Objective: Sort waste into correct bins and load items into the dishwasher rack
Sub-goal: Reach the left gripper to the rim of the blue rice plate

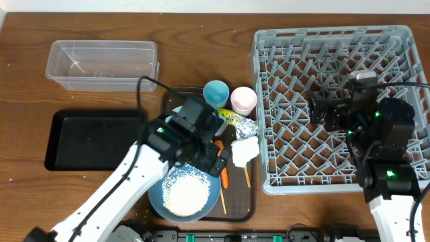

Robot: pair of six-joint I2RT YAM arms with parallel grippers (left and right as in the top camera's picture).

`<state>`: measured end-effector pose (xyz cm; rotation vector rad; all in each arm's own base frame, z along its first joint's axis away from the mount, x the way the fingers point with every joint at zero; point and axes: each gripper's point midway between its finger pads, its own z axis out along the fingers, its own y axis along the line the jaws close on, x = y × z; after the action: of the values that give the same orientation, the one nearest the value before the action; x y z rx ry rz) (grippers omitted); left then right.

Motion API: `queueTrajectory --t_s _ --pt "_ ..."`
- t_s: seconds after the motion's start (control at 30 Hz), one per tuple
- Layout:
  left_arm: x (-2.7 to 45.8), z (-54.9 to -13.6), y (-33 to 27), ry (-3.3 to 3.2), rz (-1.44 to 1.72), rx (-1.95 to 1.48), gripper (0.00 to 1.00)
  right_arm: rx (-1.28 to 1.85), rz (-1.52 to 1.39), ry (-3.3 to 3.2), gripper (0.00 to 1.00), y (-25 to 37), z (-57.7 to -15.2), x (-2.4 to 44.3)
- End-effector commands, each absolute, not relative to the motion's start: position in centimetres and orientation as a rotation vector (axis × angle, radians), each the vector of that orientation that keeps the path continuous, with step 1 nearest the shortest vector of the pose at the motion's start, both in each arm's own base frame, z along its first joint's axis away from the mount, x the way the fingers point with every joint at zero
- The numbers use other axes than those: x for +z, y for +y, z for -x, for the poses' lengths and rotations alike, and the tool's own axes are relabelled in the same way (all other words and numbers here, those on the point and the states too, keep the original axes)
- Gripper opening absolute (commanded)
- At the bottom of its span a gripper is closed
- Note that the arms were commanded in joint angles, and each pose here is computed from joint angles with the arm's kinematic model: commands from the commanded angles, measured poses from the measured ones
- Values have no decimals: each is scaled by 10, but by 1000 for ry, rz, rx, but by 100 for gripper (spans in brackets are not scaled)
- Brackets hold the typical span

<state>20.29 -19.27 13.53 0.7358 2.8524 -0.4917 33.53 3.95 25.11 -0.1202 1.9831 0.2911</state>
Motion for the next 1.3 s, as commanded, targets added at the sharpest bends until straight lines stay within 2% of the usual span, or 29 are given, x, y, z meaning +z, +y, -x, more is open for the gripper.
queueTrajectory --t_s 0.0,0.07,0.2,0.4,0.67,0.77,0.93,1.07,1.27 --pt "123 -203 -190 2949 -632 -445 98 322 125 1967 99 45 -335 260" --pt "107 -205 -179 3020 -515 -341 89 323 126 1966 99 45 -335 260" --pt "82 -200 -172 3116 -464 -256 84 323 125 1967 99 45 -335 260" --pt "58 -194 -171 3204 -487 -191 79 322 125 1967 99 45 -335 260" --pt "50 -179 -183 3184 -627 -79 74 313 119 1967 99 43 -336 260" --pt "50 -173 -184 3180 -614 -4 72 311 117 1968 99 43 -336 260" --pt "50 -163 -183 3181 -594 90 64 311 118 1968 99 43 -336 260" --pt "44 -157 -175 3165 -567 195 63 311 118 1968 99 43 -336 260" --pt "33 -148 -175 3166 -560 203 57 311 118 1969 99 43 -336 260"
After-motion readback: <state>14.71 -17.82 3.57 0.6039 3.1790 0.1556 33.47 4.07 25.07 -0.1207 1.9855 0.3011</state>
